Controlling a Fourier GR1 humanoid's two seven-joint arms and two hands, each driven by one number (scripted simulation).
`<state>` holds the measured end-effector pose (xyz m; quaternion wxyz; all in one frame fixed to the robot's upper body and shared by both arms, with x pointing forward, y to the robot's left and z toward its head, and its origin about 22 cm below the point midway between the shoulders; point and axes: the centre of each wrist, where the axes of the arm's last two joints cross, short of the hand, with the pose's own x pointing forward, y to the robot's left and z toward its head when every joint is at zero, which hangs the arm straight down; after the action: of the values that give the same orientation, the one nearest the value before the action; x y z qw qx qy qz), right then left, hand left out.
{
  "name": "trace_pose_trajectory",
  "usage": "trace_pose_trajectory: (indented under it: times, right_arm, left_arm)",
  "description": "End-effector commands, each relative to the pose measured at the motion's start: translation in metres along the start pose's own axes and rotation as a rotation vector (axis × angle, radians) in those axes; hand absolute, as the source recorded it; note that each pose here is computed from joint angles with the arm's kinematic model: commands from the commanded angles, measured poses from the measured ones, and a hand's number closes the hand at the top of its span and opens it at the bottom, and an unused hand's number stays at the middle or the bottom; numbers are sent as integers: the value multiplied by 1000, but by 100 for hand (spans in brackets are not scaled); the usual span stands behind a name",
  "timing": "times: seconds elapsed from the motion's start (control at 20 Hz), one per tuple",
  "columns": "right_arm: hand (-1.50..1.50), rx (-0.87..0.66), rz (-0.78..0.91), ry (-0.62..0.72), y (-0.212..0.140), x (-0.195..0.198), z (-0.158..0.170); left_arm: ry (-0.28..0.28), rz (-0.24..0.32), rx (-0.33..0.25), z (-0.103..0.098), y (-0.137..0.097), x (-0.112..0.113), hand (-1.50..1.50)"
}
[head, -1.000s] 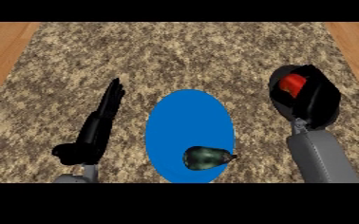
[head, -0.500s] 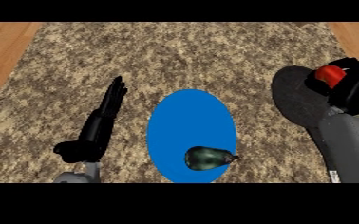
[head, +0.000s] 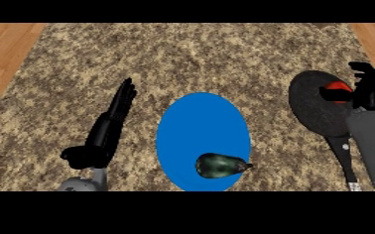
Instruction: Pick the tomato from the plate and place it in the pan
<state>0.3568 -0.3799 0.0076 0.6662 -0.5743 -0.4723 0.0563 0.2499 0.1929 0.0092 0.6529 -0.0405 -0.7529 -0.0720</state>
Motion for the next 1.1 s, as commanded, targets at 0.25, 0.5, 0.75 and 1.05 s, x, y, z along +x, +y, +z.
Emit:
trace_pose_trajectory:
  times: [0.25, 0.5, 0.75, 1.05]
  right_arm:
    - [-150, 108, -207, -58, 13, -14, -3]
    - [-150, -65, -400, -89, 6, -7, -10]
    - [-150, -25, -563, -71, -3, -47, -6]
    - [-150, 99, -733, -123, -20, -80, -1]
  left_arm:
    - [-14, 24, -6, -7, 2, 8, 0]
    - [-9, 14, 11, -2, 6, 1, 0]
    - [-3, 3, 47, -3, -4, 1, 0]
    - [11, -5, 52, -2, 28, 8, 0]
